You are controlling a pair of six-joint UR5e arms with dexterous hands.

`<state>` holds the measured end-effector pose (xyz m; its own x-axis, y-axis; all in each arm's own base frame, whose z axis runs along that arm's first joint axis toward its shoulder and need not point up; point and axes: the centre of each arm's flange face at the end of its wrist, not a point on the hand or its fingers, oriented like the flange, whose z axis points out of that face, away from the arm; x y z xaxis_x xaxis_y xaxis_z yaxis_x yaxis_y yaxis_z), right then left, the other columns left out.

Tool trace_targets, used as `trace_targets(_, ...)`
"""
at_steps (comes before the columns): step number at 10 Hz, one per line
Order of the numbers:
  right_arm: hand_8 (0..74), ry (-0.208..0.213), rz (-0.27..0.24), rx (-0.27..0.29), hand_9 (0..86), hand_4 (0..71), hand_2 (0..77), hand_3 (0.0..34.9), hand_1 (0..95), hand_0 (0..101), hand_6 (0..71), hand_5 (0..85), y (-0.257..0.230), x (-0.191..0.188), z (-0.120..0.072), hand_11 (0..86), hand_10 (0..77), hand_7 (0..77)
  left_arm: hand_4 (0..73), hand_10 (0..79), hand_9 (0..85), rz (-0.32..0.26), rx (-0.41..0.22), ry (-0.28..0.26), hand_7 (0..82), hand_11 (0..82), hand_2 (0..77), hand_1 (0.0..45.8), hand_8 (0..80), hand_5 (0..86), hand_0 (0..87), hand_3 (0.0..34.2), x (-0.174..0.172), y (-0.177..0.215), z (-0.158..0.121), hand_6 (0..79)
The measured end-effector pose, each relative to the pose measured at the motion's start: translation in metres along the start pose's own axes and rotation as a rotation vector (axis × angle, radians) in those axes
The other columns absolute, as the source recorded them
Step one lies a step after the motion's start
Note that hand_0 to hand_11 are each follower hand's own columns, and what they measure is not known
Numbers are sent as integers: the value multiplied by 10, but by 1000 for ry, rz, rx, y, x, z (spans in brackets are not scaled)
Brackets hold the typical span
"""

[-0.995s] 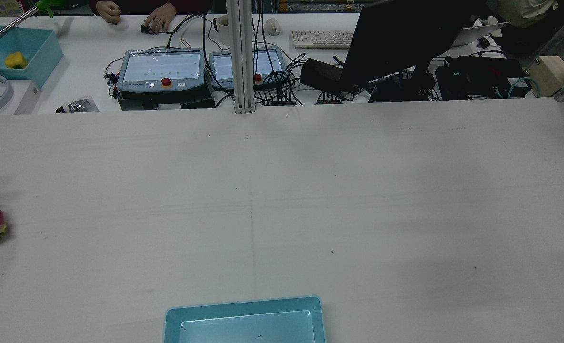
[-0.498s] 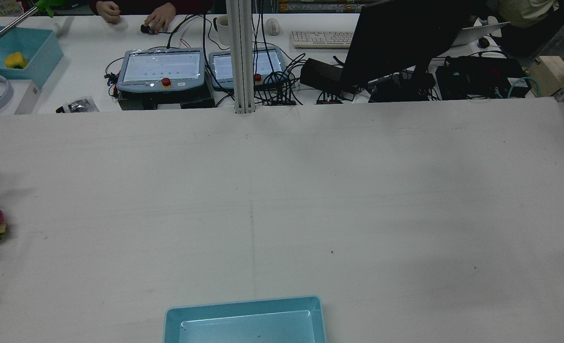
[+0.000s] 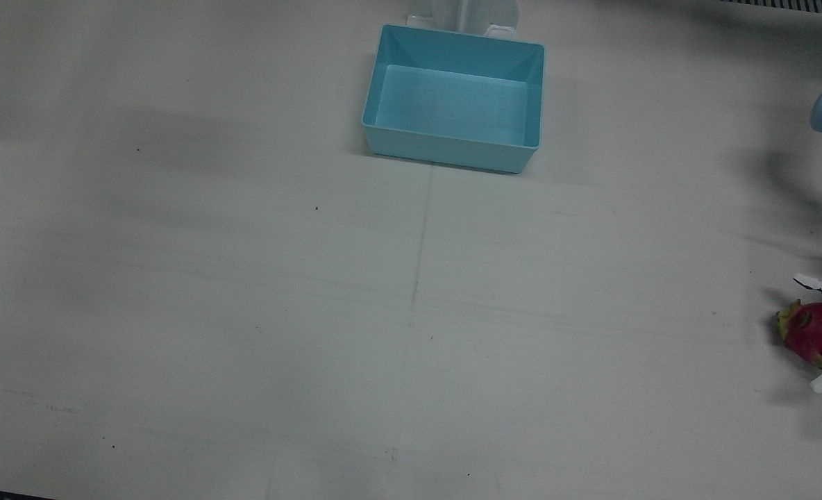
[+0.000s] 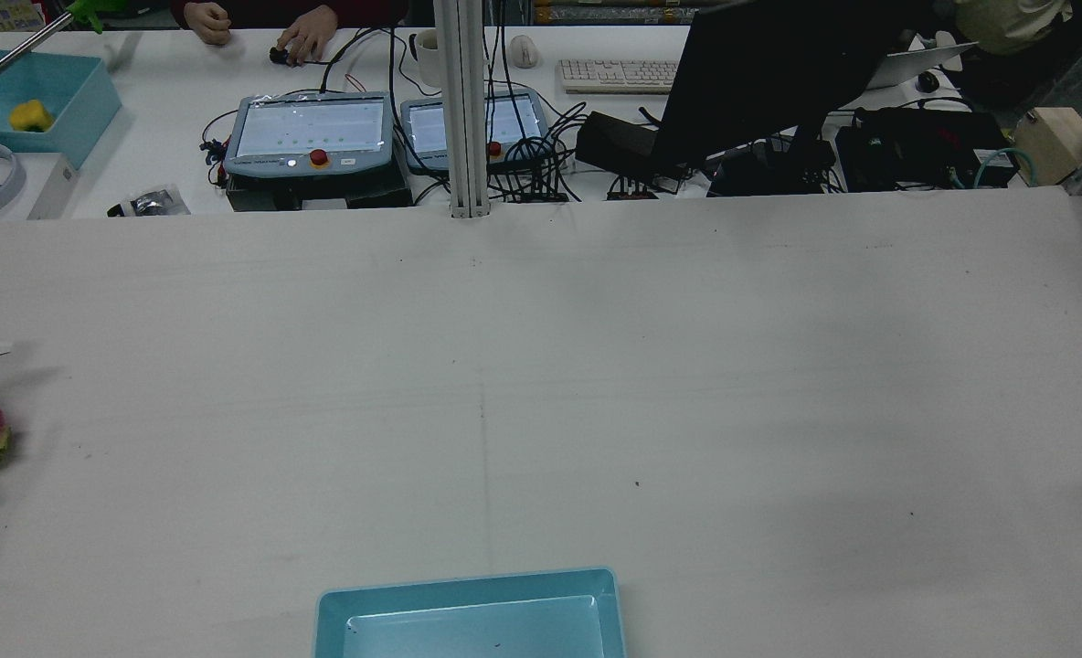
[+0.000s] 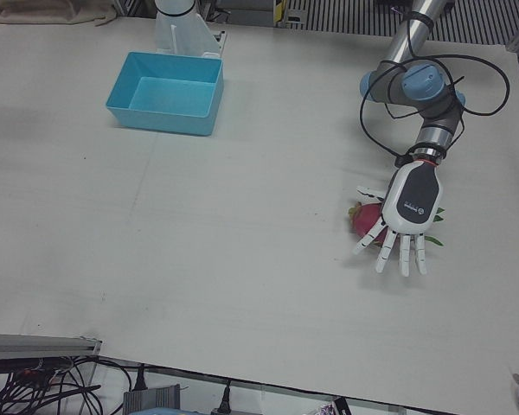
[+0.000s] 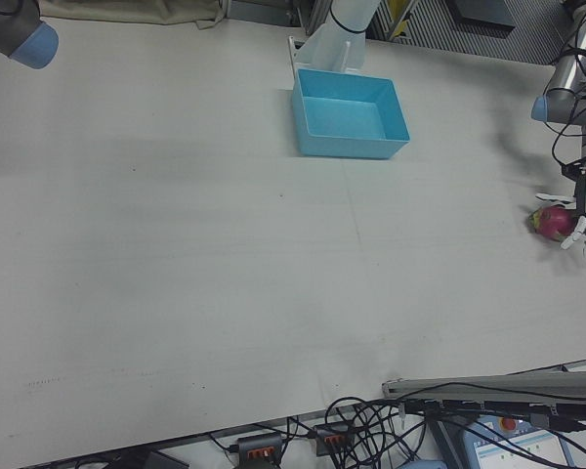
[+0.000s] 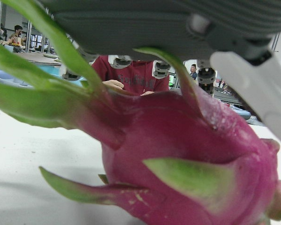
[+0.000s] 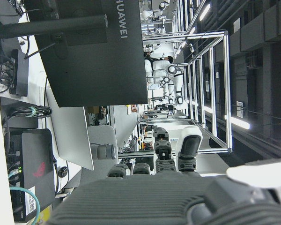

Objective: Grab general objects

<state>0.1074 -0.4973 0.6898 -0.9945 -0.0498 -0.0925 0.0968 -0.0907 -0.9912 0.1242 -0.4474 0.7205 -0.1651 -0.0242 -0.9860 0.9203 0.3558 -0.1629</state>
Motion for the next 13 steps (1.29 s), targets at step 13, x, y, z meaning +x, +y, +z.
trace_targets(13, 0, 0, 0, -1, 11, 0, 16, 0, 60, 1, 0, 742, 1, 0, 0, 11, 0, 0, 55, 136, 5, 11, 18, 26, 109, 71, 11, 0, 11, 180, 500, 304, -5, 37, 5, 16)
